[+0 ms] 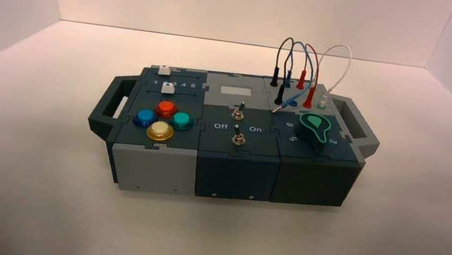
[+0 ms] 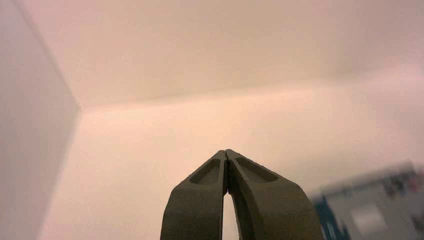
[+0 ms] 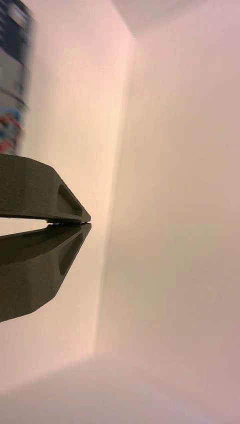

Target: Push the green button with the right gripper.

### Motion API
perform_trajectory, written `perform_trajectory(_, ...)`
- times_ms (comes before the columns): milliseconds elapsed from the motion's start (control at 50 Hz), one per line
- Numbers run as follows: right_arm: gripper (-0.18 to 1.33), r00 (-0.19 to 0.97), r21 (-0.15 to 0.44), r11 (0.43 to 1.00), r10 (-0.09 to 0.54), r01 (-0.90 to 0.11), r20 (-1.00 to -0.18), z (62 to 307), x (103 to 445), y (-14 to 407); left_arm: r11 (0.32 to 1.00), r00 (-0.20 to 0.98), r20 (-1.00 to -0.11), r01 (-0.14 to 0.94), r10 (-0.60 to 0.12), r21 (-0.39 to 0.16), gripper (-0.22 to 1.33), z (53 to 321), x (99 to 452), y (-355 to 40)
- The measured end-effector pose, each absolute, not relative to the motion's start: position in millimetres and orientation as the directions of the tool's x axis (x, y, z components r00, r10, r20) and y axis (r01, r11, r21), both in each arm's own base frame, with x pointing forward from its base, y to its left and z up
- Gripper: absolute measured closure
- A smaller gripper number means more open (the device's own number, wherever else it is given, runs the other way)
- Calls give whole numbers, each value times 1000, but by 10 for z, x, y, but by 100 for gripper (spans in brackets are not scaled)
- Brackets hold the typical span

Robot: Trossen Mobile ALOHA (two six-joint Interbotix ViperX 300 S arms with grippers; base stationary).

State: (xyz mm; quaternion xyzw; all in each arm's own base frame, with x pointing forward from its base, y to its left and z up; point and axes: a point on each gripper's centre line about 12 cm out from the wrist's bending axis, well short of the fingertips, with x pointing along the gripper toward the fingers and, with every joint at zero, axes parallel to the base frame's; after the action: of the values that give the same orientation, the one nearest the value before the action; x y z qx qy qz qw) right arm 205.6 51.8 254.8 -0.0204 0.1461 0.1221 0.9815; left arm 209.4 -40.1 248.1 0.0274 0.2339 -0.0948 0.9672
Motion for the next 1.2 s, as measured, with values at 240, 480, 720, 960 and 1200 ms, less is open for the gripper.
perform_trajectory(240,129,769,-2,903,364,-429,-525,2299,2119,1005,955,733,-645,295,-217,13,127,2276,2014,-578)
perform_trajectory(480,129,555,21,804,429,-594,-712,2061,2080,1587,924,639,-725,381,-256,9,127,2194,1883,-728)
perform_trajectory(720,128,377,60,712,439,-700,-816,1888,1979,2140,905,584,-766,425,-269,7,127,2130,1817,-802)
perform_trajectory(960,128,228,98,652,397,-751,-889,1629,1919,2658,892,529,-807,452,-264,5,127,2006,1831,-873)
perform_trajectory(1200,128,151,113,643,341,-758,-928,1359,1975,2945,889,499,-828,458,-256,2,127,1931,1847,-899)
